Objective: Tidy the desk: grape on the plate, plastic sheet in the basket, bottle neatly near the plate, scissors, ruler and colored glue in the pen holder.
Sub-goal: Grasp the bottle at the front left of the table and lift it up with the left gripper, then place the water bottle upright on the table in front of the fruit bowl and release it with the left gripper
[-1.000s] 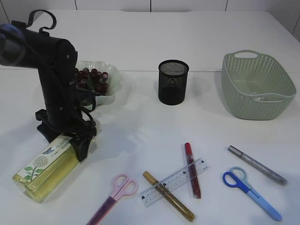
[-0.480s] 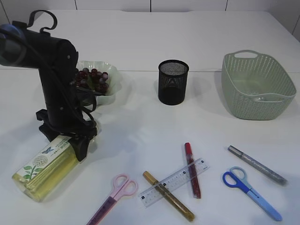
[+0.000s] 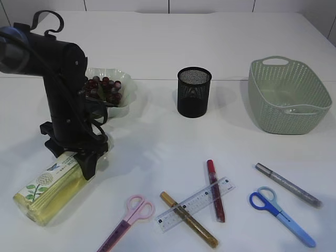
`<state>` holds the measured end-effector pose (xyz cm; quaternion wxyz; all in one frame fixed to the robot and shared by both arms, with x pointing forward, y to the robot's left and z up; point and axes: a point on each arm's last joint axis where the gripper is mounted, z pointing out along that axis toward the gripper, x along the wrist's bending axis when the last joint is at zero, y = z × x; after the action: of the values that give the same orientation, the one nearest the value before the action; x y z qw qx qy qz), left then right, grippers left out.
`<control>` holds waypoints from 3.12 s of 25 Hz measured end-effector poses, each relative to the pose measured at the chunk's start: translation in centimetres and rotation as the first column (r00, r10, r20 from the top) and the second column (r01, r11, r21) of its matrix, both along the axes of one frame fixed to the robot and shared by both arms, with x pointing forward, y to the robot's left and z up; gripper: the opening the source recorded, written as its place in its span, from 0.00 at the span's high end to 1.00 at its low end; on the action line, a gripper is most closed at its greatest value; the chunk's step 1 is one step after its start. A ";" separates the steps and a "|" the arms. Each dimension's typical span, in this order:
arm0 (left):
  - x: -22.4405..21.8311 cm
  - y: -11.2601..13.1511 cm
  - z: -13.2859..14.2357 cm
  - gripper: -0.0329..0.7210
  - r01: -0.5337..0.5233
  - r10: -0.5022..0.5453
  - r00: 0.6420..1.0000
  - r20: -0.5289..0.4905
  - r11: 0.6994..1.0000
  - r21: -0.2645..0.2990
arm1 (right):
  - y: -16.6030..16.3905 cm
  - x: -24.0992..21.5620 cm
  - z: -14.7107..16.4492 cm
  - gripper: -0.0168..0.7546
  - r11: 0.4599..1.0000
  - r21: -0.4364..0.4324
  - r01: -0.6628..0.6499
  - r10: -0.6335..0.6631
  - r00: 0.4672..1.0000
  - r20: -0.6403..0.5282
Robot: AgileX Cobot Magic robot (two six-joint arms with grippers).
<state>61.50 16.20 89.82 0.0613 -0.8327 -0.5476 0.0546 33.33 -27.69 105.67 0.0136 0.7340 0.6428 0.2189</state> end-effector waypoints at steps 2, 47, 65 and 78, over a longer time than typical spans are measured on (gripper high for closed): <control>0.0 0.0 0.0 0.35 -0.013 0.013 1.000 -0.001 1.000 -0.002 | 0.0 0.0 0.0 0.37 1.000 0.000 0.000 0.000 1.000 0.000; -14.5 8.7 11.6 0.35 -0.048 0.533 0.329 0.780 0.834 -0.550 | 0.0 0.0 0.0 0.37 1.000 -0.006 -0.010 0.010 1.000 0.003; -11.8 8.7 4.7 0.35 0.117 0.489 0.016 0.872 0.866 -0.487 | 0.0 0.0 0.0 0.37 0.993 -0.047 -0.109 0.110 0.993 0.029; -8.7 7.5 3.3 0.36 0.158 0.465 0.048 0.884 0.870 -0.466 | 0.0 0.0 0.0 0.37 0.986 -0.067 -0.154 0.156 0.987 0.039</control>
<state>52.79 23.74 93.10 -0.5272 -0.5620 -0.4984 -0.3973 33.33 -27.74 105.66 0.0342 0.6759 0.7041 0.2149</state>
